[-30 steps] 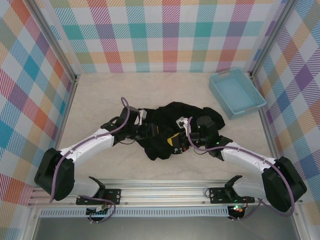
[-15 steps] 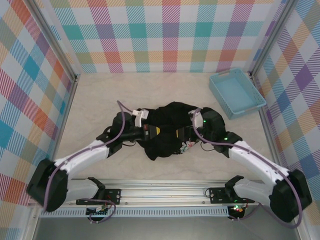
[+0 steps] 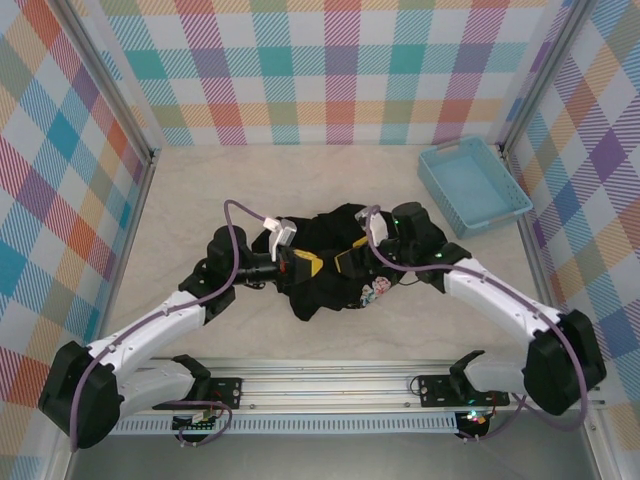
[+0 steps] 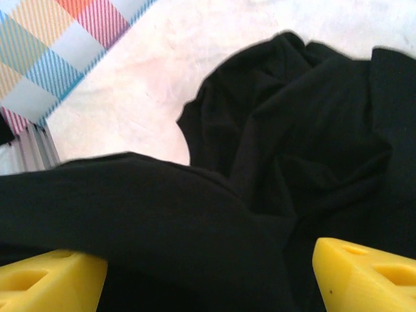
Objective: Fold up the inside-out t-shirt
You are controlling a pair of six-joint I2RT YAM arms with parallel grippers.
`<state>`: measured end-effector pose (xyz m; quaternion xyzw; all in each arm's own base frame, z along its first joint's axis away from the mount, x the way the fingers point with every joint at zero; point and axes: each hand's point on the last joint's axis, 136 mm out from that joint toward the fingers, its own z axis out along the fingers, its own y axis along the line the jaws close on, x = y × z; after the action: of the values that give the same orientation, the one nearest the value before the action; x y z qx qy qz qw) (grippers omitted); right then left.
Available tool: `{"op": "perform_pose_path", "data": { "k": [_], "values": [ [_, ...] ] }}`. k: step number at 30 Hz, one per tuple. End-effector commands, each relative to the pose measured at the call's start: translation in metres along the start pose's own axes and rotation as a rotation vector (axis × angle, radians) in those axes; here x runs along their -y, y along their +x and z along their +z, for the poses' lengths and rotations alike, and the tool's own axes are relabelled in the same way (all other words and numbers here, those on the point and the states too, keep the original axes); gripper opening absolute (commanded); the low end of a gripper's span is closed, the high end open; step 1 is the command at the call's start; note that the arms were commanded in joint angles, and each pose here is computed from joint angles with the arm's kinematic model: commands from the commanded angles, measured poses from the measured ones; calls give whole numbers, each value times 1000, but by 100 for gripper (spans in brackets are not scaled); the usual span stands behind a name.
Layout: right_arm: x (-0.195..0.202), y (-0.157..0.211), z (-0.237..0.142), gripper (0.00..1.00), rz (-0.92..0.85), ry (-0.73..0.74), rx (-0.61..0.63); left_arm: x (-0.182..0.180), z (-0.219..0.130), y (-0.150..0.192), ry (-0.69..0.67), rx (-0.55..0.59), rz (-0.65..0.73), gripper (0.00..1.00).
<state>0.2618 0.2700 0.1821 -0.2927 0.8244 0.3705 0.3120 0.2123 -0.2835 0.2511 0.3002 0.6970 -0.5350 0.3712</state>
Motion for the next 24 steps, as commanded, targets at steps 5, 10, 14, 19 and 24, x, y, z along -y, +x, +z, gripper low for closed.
{"op": "perform_pose_path", "data": {
  "k": [5,10,14,19,24],
  "values": [
    [-24,6,24,78,-47,-191,-2,8,-4,-14,-2,15,73,0],
    [-49,-13,22,1,73,-396,-15,-65,-35,-25,-496,105,-44,0],
    [-59,-50,-23,0,169,-514,151,-122,-85,-11,-964,17,-172,16],
    [-66,-67,-18,0,240,-552,211,-103,-79,-19,-958,-55,-172,40],
    [-64,-76,-17,0,236,-550,267,-33,-51,-37,-555,32,-139,50]
  ]
}}
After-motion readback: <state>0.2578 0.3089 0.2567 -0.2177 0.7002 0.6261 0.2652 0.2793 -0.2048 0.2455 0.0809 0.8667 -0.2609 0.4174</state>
